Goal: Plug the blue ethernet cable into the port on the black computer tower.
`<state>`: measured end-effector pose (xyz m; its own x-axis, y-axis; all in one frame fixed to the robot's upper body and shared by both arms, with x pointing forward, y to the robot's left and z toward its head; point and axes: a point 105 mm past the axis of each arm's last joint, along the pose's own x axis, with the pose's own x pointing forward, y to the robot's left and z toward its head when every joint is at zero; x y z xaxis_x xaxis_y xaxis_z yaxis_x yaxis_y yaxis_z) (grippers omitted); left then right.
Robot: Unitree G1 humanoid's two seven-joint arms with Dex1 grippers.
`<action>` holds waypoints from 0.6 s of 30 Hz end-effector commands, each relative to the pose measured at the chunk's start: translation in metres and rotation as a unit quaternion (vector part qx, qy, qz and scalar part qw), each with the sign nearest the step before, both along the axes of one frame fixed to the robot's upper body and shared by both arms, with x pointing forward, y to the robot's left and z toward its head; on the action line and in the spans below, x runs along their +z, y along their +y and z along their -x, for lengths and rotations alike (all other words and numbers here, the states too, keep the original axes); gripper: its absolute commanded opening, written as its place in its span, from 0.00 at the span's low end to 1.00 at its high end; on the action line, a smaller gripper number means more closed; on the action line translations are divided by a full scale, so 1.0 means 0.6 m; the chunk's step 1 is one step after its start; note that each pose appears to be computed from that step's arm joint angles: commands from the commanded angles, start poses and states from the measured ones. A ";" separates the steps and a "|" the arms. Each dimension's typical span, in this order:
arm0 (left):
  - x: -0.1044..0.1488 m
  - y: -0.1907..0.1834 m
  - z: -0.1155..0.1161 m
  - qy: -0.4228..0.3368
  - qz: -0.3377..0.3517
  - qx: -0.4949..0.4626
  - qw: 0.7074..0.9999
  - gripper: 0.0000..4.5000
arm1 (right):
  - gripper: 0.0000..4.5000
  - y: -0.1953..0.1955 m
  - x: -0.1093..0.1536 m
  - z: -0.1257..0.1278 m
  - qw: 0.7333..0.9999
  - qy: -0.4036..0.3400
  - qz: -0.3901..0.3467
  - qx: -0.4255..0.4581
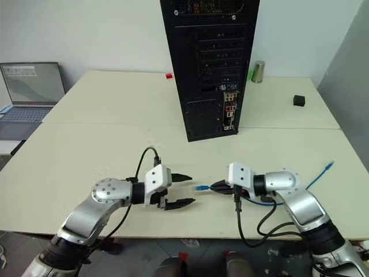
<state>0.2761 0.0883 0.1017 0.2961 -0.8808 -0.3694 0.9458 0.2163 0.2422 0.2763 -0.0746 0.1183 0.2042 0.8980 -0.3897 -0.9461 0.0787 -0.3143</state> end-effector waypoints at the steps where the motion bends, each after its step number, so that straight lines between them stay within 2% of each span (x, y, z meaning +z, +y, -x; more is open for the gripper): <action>1: 0.009 -0.007 0.005 -0.007 0.009 -0.025 1.000 0.72 | 0.00 0.010 0.015 0.002 1.000 -0.013 -0.006 0.015; 3: 0.010 -0.007 0.006 -0.003 0.011 -0.029 1.000 0.67 | 0.00 0.012 0.015 0.002 1.000 -0.013 -0.007 0.015; 7: 0.010 -0.006 0.003 -0.003 0.010 -0.030 1.000 0.44 | 0.00 0.015 0.016 0.001 1.000 -0.010 -0.012 0.013; 15: 0.013 -0.007 -0.002 -0.007 0.014 -0.022 1.000 0.07 | 0.00 0.013 0.013 0.001 1.000 -0.011 -0.005 0.014; 16: 0.013 -0.007 -0.002 -0.008 0.015 -0.022 1.000 0.03 | 0.00 0.013 0.013 0.001 1.000 -0.011 -0.005 0.014; 18: 0.012 -0.008 -0.001 -0.008 0.015 -0.022 1.000 0.03 | 0.00 0.013 0.013 0.001 1.000 -0.011 -0.004 0.015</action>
<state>0.2752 0.0859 0.0989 0.2553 -0.8947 -0.3664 0.9589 0.1860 0.2141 0.2769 -0.0707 0.1178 0.2021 0.9008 -0.3843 -0.9485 0.0824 -0.3058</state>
